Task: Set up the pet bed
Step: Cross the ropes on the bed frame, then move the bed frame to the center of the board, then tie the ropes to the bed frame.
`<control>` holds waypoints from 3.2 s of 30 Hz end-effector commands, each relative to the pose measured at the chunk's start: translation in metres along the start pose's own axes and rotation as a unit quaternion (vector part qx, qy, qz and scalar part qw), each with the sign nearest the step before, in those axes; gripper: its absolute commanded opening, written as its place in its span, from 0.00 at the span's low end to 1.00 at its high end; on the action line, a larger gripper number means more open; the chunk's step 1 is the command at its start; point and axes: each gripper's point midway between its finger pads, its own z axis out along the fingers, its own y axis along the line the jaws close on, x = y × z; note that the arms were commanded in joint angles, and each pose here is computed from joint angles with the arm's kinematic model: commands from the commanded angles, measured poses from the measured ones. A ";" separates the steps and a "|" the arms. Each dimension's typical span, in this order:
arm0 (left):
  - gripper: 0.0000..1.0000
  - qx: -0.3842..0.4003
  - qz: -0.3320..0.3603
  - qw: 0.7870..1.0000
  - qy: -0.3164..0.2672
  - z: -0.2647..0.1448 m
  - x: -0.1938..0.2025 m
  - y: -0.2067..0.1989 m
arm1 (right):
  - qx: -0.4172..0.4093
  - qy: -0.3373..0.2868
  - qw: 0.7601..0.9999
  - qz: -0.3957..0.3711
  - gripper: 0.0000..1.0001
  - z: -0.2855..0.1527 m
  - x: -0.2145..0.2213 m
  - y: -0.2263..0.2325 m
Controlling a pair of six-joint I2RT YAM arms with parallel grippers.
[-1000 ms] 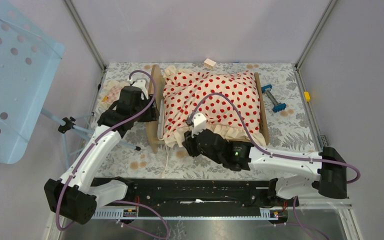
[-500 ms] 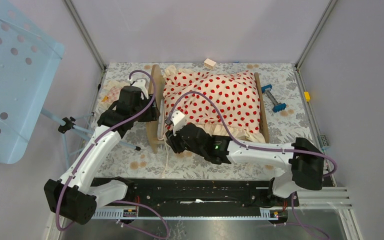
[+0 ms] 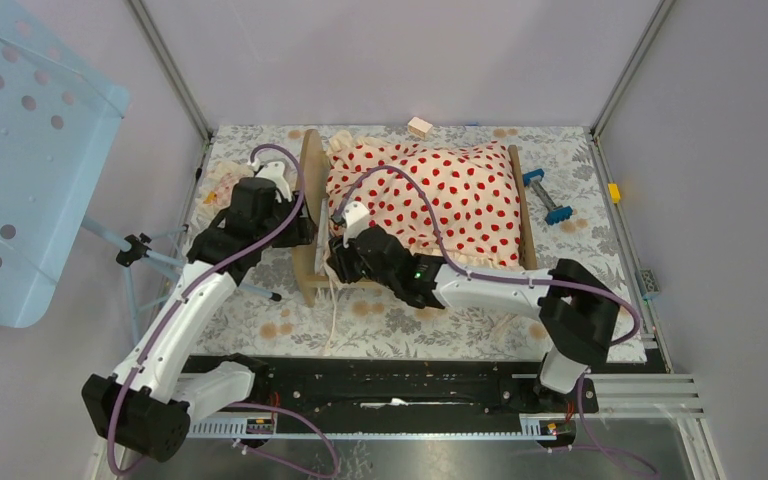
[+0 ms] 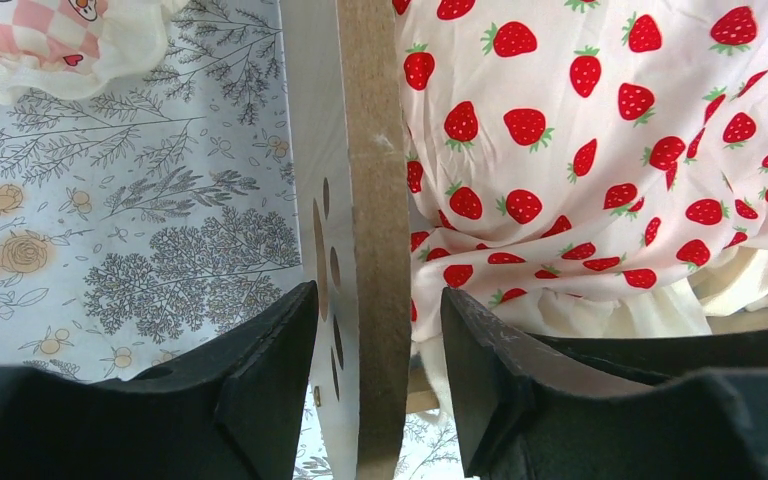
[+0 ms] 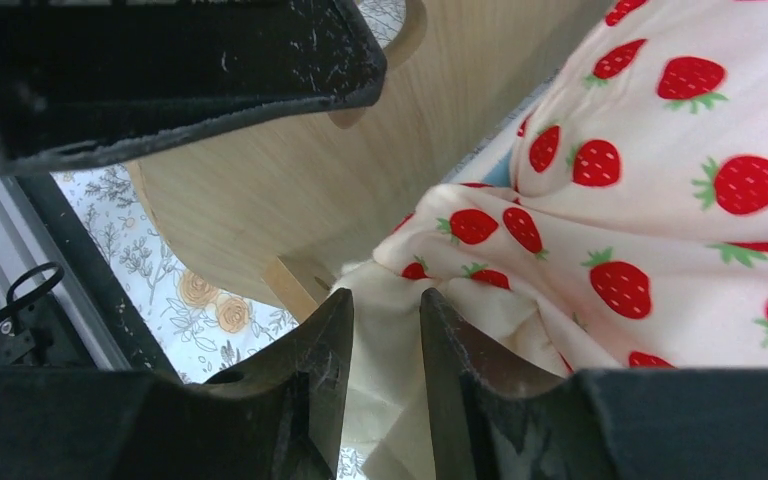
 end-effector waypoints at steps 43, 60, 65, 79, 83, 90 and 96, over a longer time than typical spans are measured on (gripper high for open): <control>0.67 0.031 -0.016 0.999 -0.016 -0.024 0.013 -0.002 | -0.075 -0.099 0.992 0.025 0.64 -0.096 -0.042 0.008; 0.31 0.012 0.015 1.000 0.023 -0.001 0.050 -0.041 | -0.109 -0.109 0.988 0.011 0.63 -0.147 0.052 0.007; 0.26 -0.024 0.048 0.999 0.001 0.013 0.027 -0.037 | -0.103 -0.107 0.989 0.012 0.63 -0.152 0.062 0.002; 0.27 -0.034 0.076 0.997 -0.002 0.048 -0.020 -0.024 | -0.076 -0.120 0.990 0.010 0.62 -0.133 0.068 -0.005; 0.35 -0.026 0.084 0.996 -0.005 0.046 -0.024 -0.024 | -0.047 -0.130 0.990 0.021 0.55 -0.111 0.065 -0.006; 0.40 -0.023 0.088 0.996 0.000 0.044 -0.022 -0.018 | 0.006 -0.164 0.985 0.048 0.44 -0.064 0.070 -0.013; 0.40 -0.019 0.096 0.995 0.004 0.043 -0.017 -0.015 | 0.045 -0.168 0.983 0.053 0.45 -0.023 0.086 -0.019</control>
